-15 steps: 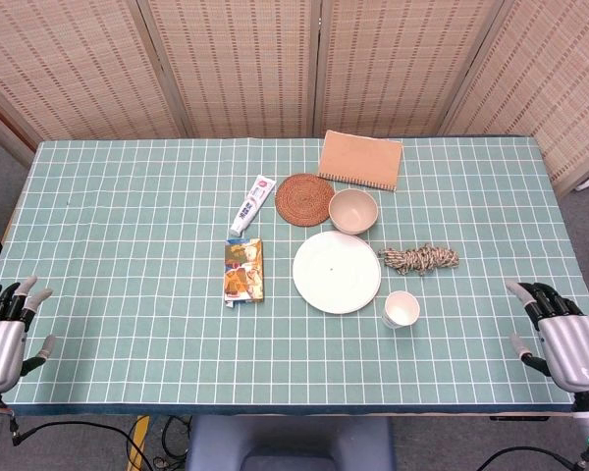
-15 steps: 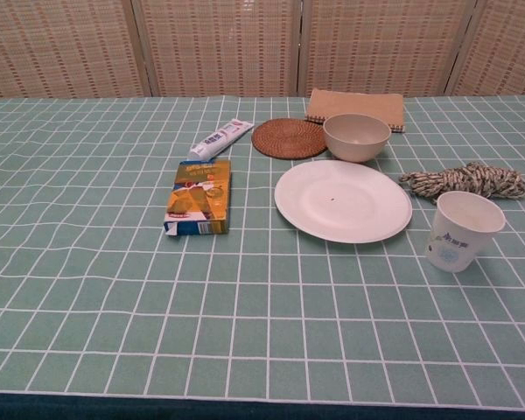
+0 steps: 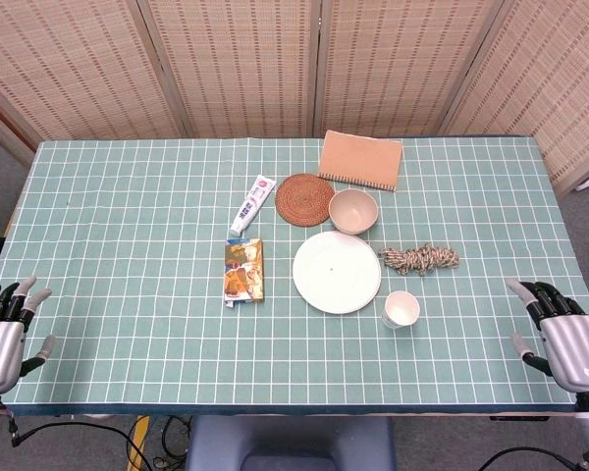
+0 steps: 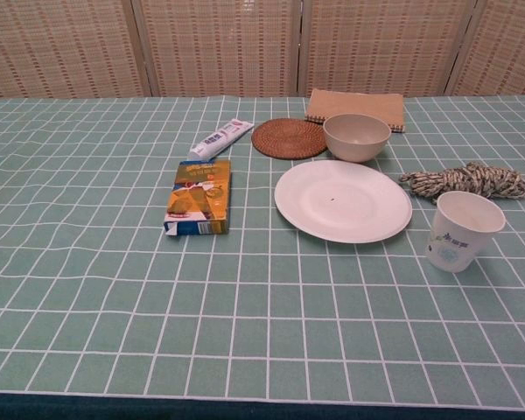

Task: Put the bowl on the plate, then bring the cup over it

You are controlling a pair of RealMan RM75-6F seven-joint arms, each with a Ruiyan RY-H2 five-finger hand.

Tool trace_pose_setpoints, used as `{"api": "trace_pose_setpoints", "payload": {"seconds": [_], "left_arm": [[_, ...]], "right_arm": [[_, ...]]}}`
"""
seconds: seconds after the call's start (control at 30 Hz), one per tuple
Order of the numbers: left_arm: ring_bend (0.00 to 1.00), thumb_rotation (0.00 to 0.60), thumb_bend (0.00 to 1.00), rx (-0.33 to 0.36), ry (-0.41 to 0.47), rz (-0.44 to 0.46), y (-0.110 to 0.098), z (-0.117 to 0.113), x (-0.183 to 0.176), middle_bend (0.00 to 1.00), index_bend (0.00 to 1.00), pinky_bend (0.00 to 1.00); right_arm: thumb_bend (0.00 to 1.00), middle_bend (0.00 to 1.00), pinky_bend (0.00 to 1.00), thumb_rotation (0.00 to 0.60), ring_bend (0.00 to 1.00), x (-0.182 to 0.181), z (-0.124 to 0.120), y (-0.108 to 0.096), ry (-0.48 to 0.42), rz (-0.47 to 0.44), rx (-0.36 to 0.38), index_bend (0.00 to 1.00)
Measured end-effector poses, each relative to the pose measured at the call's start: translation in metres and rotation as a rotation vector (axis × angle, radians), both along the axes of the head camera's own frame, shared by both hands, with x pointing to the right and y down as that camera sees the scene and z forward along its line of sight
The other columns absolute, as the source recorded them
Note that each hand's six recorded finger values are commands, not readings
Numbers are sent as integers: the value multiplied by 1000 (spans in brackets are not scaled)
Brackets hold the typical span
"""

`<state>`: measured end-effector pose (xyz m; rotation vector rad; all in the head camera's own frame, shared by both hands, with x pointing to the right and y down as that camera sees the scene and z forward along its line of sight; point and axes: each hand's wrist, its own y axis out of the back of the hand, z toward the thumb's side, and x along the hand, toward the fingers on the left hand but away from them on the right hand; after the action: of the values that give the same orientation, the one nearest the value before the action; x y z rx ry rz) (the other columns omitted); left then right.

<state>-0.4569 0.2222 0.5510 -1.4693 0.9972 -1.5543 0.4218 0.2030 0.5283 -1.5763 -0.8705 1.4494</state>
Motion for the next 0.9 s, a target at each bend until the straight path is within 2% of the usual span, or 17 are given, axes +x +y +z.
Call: {"api": "trace_pose_setpoints", "payload": {"seconds": [0.23, 0.43, 0.63, 0.9], "left_arm": [[87, 600, 326, 1, 2, -2, 0, 0, -1, 11, 188, 0], [86, 600, 326, 0, 0, -10, 3, -1, -4, 11, 188, 0], [87, 600, 326, 9, 1, -19, 4, -3, -6, 11, 188, 0], [86, 600, 326, 9, -6, -32, 9, -5, -11, 11, 188, 0]], "right_arm": [[312, 197, 304, 600, 150, -4, 3, -9, -5, -18, -7, 149], [312, 197, 304, 600, 149, -13, 12, -27, -10, -51, -41, 149], [313, 197, 304, 600, 149, -31, 28, -62, -37, -94, -79, 149], [312, 197, 304, 600, 149, -64, 59, -120, -57, -152, -131, 149]]}}
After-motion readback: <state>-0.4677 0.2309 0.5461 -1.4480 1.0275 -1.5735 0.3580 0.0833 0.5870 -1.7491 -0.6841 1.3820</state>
